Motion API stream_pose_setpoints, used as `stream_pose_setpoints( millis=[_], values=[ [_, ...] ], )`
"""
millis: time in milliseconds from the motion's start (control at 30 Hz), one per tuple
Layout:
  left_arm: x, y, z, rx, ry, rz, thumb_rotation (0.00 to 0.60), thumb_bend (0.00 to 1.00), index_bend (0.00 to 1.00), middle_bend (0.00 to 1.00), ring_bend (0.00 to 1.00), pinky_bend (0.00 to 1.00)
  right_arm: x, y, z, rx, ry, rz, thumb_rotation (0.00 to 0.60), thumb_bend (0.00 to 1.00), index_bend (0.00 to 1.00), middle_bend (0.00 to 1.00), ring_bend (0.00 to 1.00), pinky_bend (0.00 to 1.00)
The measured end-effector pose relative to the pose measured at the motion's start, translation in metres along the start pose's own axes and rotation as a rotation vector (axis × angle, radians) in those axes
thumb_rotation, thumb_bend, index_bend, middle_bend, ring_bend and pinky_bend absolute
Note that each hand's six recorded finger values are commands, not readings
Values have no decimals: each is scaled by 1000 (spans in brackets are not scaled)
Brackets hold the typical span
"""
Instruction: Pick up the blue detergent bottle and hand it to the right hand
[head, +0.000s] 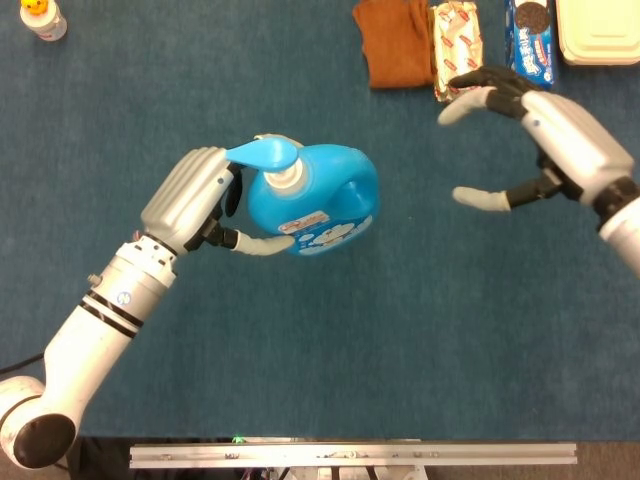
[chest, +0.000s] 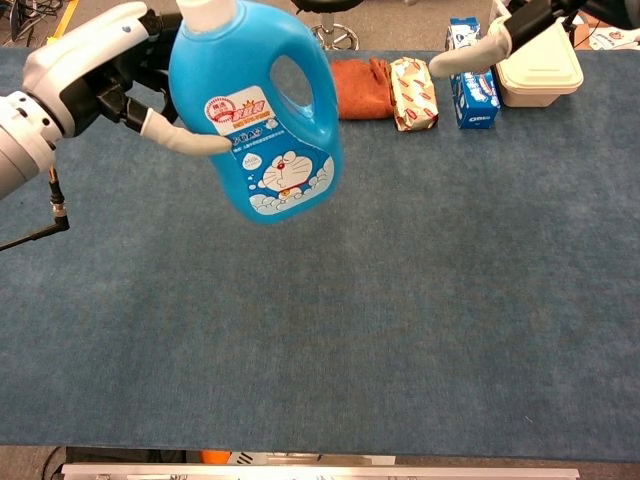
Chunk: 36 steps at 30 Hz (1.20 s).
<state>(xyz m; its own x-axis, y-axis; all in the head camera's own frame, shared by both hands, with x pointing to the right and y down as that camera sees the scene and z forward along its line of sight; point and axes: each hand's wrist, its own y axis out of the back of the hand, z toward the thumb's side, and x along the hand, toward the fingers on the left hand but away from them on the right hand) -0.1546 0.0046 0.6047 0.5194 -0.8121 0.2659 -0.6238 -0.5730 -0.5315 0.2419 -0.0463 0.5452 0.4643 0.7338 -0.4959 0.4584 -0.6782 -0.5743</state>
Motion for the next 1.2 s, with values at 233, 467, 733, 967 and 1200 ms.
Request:
stream_pose_setpoints(
  millis=[233, 467, 733, 967, 1200],
  values=[
    [3, -1, -1, -2, 7, 7, 600, 143, 345, 360, 408, 717, -15, -5, 22, 36, -8, 41, 600, 179, 367, 174, 0, 75],
    [5, -3, 3, -10, 3, 2, 600, 143, 345, 359, 408, 717, -27, -18, 34, 57, 7, 45, 600, 181, 367, 175, 0, 75],
    [8, -6, 10, -21, -9, -2, 600, 143, 345, 359, 408, 717, -41, -33, 43, 59, 12, 54, 600, 182, 367, 175, 0, 75],
    [10, -7, 13, -24, -12, -3, 600, 143, 345, 358, 407, 717, -50, -48, 53, 48, 24, 78, 600, 212, 369, 177, 0, 75],
    [12, -7, 12, -23, -9, -3, 600, 143, 345, 358, 406, 717, -55, -56, 59, 39, 33, 77, 600, 365, 411, 218, 20, 96]
  ],
)
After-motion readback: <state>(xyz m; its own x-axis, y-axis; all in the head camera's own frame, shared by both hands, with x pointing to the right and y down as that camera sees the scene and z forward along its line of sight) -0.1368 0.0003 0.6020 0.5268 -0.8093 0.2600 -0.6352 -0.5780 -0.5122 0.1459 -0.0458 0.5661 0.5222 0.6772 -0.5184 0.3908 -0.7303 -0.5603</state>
